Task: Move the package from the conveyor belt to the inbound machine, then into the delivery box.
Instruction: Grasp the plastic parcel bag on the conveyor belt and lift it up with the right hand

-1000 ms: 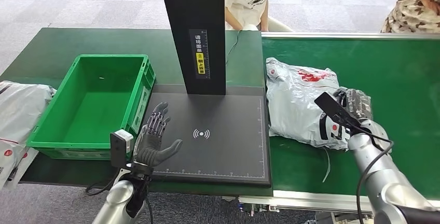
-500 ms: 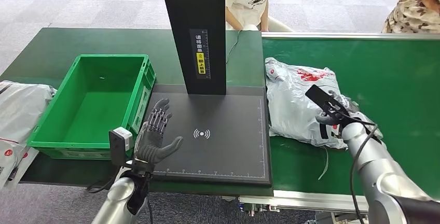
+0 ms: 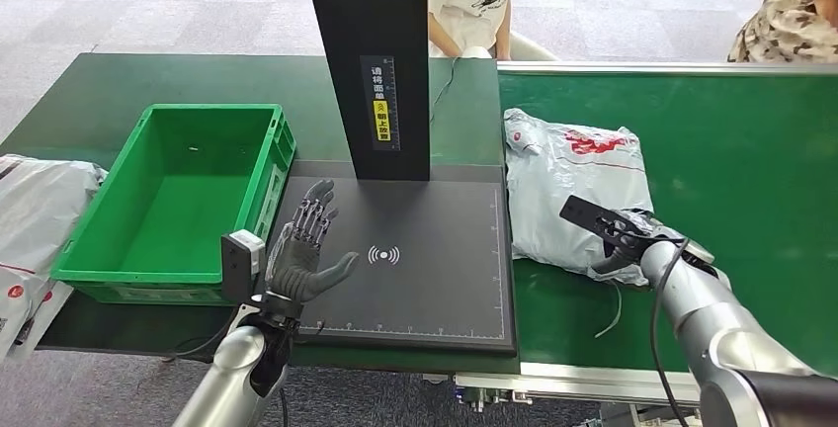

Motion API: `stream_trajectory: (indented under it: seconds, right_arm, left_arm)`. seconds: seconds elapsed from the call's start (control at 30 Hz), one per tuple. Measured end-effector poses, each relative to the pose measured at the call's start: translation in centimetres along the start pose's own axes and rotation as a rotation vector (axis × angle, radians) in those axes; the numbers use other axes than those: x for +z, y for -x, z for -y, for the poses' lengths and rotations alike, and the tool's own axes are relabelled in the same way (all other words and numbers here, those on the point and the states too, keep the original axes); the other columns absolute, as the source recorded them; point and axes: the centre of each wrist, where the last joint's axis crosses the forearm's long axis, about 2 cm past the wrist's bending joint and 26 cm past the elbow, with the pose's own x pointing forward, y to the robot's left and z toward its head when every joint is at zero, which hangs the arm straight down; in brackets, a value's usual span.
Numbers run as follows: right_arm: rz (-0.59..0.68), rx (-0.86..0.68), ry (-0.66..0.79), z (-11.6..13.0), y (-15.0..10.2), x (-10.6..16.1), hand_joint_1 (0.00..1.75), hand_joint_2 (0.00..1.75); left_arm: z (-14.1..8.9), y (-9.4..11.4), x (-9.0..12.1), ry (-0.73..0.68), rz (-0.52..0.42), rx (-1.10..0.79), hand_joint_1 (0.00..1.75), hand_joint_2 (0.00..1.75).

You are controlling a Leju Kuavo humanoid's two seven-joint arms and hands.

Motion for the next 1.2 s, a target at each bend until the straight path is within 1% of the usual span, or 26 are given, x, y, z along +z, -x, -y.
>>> stream_trajectory:
  seconds: [0.13,0.17,0.27,0.3,0.63,0.93,1.07,1.2]
  right_arm:
    - [0.028,-0.056,-0.093,-0.8,0.2,-0.1,0.01,1.75]
    - [0.033,-0.069,-0.110,-0.9,0.3,-0.1,0.20,1.75]
    - [0.049,-0.096,-0.134,-1.2,0.5,-0.1,1.50,1.75]
    - [0.051,-0.100,-0.132,-1.2,0.5,-0.1,1.75,1.75]
    - [0.035,-0.085,-0.066,-1.2,0.6,-0.1,1.75,1.75]
    - [-0.018,-0.032,0.030,-1.0,0.6,-0.1,1.75,1.75]
    - [0.039,-0.061,0.157,-0.8,0.7,-0.1,1.75,1.75]
    - [0.158,-0.176,0.286,-0.4,0.9,0.0,1.75,1.75]
  left_arm:
    - [0.1,0.2,-0.4,0.013,-0.006,-0.002,0.00,1.75]
    - [0.1,0.3,-0.5,0.016,-0.008,-0.002,0.00,1.75]
    - [0.1,0.7,-0.6,0.018,-0.016,-0.003,0.00,1.75]
    - [0.1,0.7,-0.6,0.018,-0.018,-0.003,0.00,1.75]
    - [-0.3,1.3,-0.2,0.008,-0.043,0.008,0.00,1.75]
    - [-0.6,1.3,-0.1,-0.007,-0.062,0.015,0.00,1.75]
    - [-0.9,1.4,0.1,-0.028,-0.066,0.009,0.00,1.75]
    - [-1.0,1.3,1.0,-0.066,-0.052,-0.011,0.00,1.75]
